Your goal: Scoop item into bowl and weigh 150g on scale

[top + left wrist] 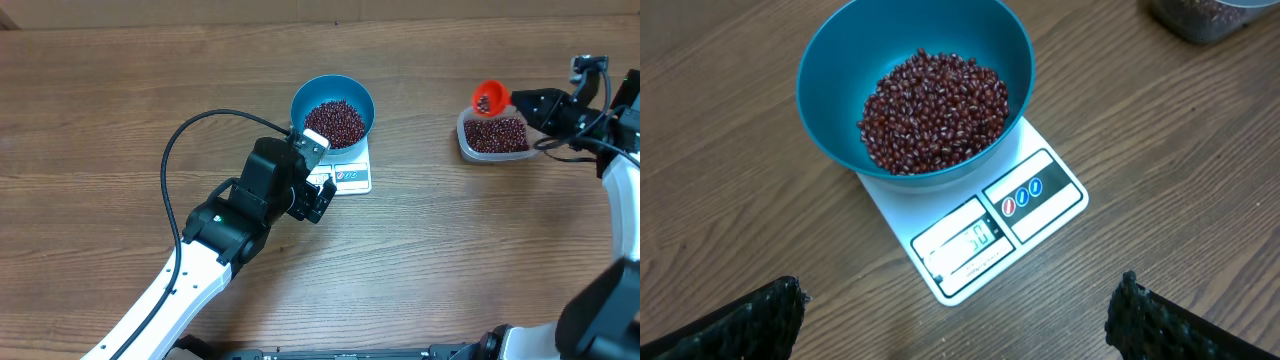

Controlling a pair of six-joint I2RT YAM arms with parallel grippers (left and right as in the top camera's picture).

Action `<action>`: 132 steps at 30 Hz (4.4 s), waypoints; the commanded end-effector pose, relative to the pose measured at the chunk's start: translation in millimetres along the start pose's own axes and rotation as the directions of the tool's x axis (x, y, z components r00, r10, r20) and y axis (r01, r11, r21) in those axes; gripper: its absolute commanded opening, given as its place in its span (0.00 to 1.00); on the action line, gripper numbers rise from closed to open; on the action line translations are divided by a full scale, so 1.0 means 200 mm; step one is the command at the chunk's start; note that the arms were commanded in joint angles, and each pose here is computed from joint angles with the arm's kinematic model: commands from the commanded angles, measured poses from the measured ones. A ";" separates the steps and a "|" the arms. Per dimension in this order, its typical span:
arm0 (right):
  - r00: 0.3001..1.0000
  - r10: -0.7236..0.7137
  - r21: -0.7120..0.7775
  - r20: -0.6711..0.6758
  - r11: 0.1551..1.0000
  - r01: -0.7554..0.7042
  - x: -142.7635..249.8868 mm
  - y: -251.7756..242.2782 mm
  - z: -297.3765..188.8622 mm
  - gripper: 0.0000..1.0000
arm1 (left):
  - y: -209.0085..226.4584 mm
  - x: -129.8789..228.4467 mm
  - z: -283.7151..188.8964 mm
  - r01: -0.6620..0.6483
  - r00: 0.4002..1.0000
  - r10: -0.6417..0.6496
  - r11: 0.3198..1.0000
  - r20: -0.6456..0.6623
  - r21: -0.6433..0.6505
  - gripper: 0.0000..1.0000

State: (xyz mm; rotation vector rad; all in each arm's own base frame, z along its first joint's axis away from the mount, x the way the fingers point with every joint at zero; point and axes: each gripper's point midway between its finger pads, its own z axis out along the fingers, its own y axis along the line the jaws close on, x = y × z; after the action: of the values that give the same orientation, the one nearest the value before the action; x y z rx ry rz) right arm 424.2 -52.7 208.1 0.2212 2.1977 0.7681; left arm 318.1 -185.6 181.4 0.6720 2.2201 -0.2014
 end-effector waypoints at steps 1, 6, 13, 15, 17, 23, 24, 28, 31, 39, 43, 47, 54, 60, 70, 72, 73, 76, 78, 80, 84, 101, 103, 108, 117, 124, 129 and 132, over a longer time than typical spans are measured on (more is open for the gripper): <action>0.985 -0.154 0.150 0.076 0.979 0.141 -0.13 0.01 -0.13 0.04 | 0.01 -0.07 -0.02 -0.009 0.999 0.009 1.000 0.033 0.002 1.00; 0.965 -0.253 0.229 0.070 0.946 0.232 -0.14 0.01 -0.20 0.04 | 0.01 -0.07 -0.02 -0.010 0.999 0.010 1.000 0.033 0.002 1.00; 0.945 -0.323 0.342 0.046 0.894 0.289 -0.16 -0.03 -0.27 0.04 | 0.00 -0.06 -0.02 -0.010 1.000 0.009 1.000 0.025 0.003 1.00; 0.938 -0.347 0.368 0.025 0.875 0.314 -0.15 -0.04 -0.27 0.04 | 0.00 -0.06 -0.02 -0.010 1.000 0.009 1.000 0.025 0.003 1.00; 0.912 -0.410 0.369 -0.008 0.846 0.384 -0.14 -0.02 -0.25 0.04 | 0.01 -0.06 -0.02 -0.010 1.000 0.009 1.000 0.026 0.003 1.00; 0.835 -0.541 0.372 -0.098 0.758 0.535 -0.11 0.06 -0.16 0.04 | 0.01 -0.06 -0.02 -0.010 1.000 0.009 1.000 0.026 0.003 0.99; 0.830 -0.546 0.389 -0.113 0.745 0.542 -0.10 0.06 -0.15 0.04 | 0.01 -0.06 -0.02 -0.010 1.000 0.009 1.000 0.026 0.003 1.00; 0.812 -0.551 0.476 -0.191 0.672 0.568 -0.07 0.06 -0.13 0.04 | 0.01 -0.06 -0.02 -0.010 1.000 0.009 1.000 0.026 0.003 0.99; 0.805 -0.549 0.533 -0.224 0.623 0.573 -0.08 0.03 -0.13 0.04 | 0.01 -0.06 -0.02 -0.010 1.000 0.009 1.000 0.026 0.003 1.00; 0.889 -0.435 0.584 -0.142 0.688 0.430 -0.09 -0.01 -0.16 0.04 | 0.01 -0.06 -0.02 -0.010 1.000 0.009 1.000 0.026 0.003 1.00; 0.962 -0.258 0.579 -0.094 0.771 0.264 -0.01 -0.06 -0.13 0.04 | 0.01 -0.06 -0.02 -0.010 1.000 0.009 1.000 0.026 0.003 1.00; 0.989 -0.084 0.544 -0.119 0.828 0.136 0.13 -0.10 -0.05 0.04 | 0.01 -0.06 -0.02 -0.010 1.000 0.009 1.000 0.026 0.003 1.00; 0.990 0.055 0.489 -0.134 0.872 0.018 0.22 -0.14 0.11 0.04 | 0.01 -0.06 -0.02 -0.010 1.000 0.009 1.000 0.026 0.003 1.00; 0.983 0.087 0.498 -0.159 0.867 0.004 0.26 -0.20 0.17 0.04 | 0.01 -0.06 -0.02 -0.010 1.000 0.009 1.000 0.026 0.003 1.00; 0.981 0.094 0.501 -0.168 0.865 0.003 0.28 -0.22 0.18 0.61 | 0.01 -0.06 -0.02 -0.009 1.000 0.009 1.000 0.027 0.003 1.00; 0.981 0.097 0.509 -0.171 0.860 0.004 0.28 -0.23 0.18 0.72 | 0.01 -0.06 -0.02 -0.009 1.000 0.009 1.000 0.027 0.003 1.00; 0.980 0.099 0.512 -0.173 0.859 0.004 0.29 -0.23 0.17 0.78 | 0.01 -0.06 -0.02 -0.009 1.000 0.009 1.000 0.027 0.003 0.99; 0.977 0.108 0.516 -0.185 0.857 0.003 0.30 -0.23 0.17 0.91 | 0.01 -0.06 -0.02 -0.009 1.000 0.009 1.000 0.027 0.003 0.99; 0.973 0.114 0.519 -0.199 0.855 0.005 0.32 -0.23 0.16 0.96 | 0.01 -0.06 -0.02 -0.009 1.000 0.009 1.000 0.027 0.003 0.99; 0.970 0.118 0.522 -0.214 0.853 0.011 0.34 -0.24 0.16 0.99 | 0.01 -0.06 -0.02 -0.009 1.000 0.009 1.000 0.027 0.003 1.00; 0.963 0.131 0.553 -0.238 0.833 0.023 0.38 -0.26 0.13 1.00 | 0.01 -0.06 -0.02 -0.009 1.000 0.009 1.000 0.027 0.003 0.99; 0.922 0.060 0.518 -0.382 0.840 0.160 0.48 -0.26 0.09 1.00 | 0.01 -0.06 -0.02 -0.009 1.000 0.009 1.000 0.030 0.003 1.00; 0.918 0.067 0.519 -0.391 0.840 0.159 0.49 -0.26 0.08 1.00 | 0.01 -0.06 -0.02 -0.009 1.000 0.009 1.000 0.030 0.003 1.00; 0.904 0.092 0.523 -0.417 0.838 0.156 0.53 -0.26 0.06 1.00 | 0.01 -0.06 -0.02 -0.009 1.000 0.009 1.000 0.029 0.003 1.00; 0.889 0.089 0.515 -0.449 0.839 0.176 0.56 -0.26 0.04 1.00 | 0.01 -0.06 -0.02 -0.009 1.000 0.009 1.000 0.029 0.003 1.00; 0.892 0.085 0.514 -0.445 0.839 0.176 0.56 -0.26 0.05 1.00 | 0.01 -0.06 -0.02 -0.009 1.000 0.009 1.000 0.029 0.003 0.99; 0.892 0.085 0.514 -0.444 0.839 0.176 0.56 -0.26 0.05 1.00 | 0.01 -0.06 -0.02 -0.009 1.000 0.009 1.000 0.029 0.003 0.99; 0.892 0.085 0.514 -0.444 0.839 0.176 0.56 -0.26 0.05 1.00 | 0.01 -0.06 -0.02 -0.009 1.000 0.009 1.000 0.029 0.003 1.00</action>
State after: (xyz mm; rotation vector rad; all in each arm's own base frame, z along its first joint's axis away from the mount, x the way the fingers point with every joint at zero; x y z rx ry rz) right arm 351.6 -43.4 95.8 0.2994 2.8568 0.1512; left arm 317.5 -185.3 180.7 0.6732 2.2237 -0.2005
